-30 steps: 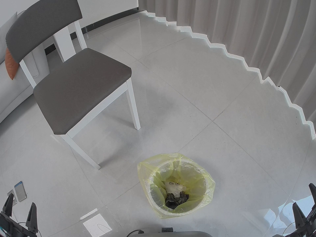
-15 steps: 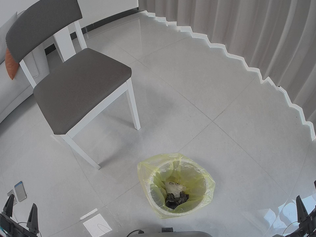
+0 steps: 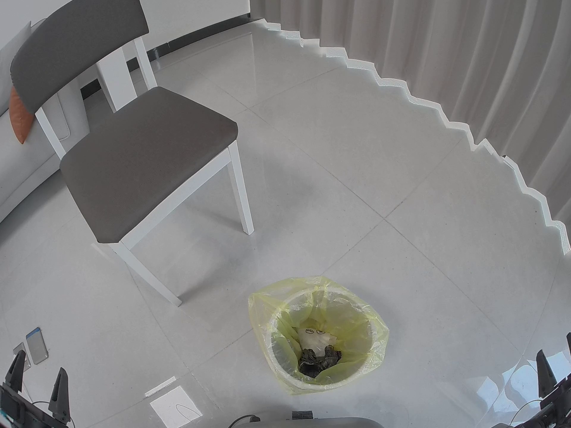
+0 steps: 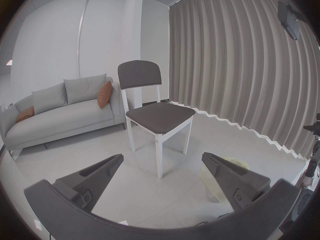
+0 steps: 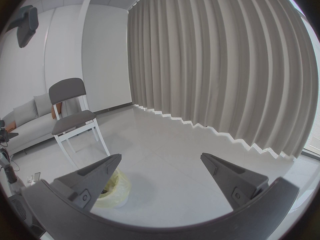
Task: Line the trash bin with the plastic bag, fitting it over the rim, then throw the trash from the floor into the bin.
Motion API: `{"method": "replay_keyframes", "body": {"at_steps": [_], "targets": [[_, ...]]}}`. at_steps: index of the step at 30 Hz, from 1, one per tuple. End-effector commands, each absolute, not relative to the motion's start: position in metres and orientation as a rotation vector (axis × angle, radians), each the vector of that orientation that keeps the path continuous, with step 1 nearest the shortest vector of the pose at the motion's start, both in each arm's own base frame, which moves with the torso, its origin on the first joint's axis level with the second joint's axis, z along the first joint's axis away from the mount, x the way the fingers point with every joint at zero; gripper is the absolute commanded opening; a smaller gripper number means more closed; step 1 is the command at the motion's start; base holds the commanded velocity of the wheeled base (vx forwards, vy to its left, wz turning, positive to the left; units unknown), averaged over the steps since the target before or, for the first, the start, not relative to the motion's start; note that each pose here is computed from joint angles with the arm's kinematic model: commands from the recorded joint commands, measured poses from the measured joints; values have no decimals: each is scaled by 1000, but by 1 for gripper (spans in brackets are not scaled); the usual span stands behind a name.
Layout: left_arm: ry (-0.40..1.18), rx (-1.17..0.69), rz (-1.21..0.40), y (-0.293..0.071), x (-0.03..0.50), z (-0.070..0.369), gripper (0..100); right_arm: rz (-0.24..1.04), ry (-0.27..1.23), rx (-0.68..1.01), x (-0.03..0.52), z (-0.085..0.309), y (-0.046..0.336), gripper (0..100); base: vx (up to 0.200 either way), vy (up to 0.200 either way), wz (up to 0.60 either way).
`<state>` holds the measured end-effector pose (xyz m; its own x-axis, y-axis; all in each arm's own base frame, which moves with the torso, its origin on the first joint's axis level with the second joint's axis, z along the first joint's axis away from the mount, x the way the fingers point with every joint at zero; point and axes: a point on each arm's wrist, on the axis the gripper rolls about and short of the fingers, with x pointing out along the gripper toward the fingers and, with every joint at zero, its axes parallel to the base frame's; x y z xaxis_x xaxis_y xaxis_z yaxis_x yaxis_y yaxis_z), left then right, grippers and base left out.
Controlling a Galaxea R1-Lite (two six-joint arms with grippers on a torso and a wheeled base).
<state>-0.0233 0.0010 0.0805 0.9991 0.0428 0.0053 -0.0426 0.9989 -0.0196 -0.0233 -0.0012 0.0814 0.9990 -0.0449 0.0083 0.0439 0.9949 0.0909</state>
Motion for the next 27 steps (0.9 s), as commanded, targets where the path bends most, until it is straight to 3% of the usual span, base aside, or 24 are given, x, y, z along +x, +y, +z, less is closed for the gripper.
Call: {"method": "replay_keyframes", "body": {"at_steps": [1, 15, 27], "targets": [[4, -12, 41, 1, -23, 75, 100, 30, 16, 112, -25, 83, 0, 100, 0, 0, 0], [4, -12, 41, 1, -23, 75, 100, 73, 12, 108, -25, 83, 1, 100, 0, 0, 0], [4, -12, 41, 1, -23, 75, 100, 246, -36, 83, -24, 83, 5, 100, 0, 0, 0]]}}
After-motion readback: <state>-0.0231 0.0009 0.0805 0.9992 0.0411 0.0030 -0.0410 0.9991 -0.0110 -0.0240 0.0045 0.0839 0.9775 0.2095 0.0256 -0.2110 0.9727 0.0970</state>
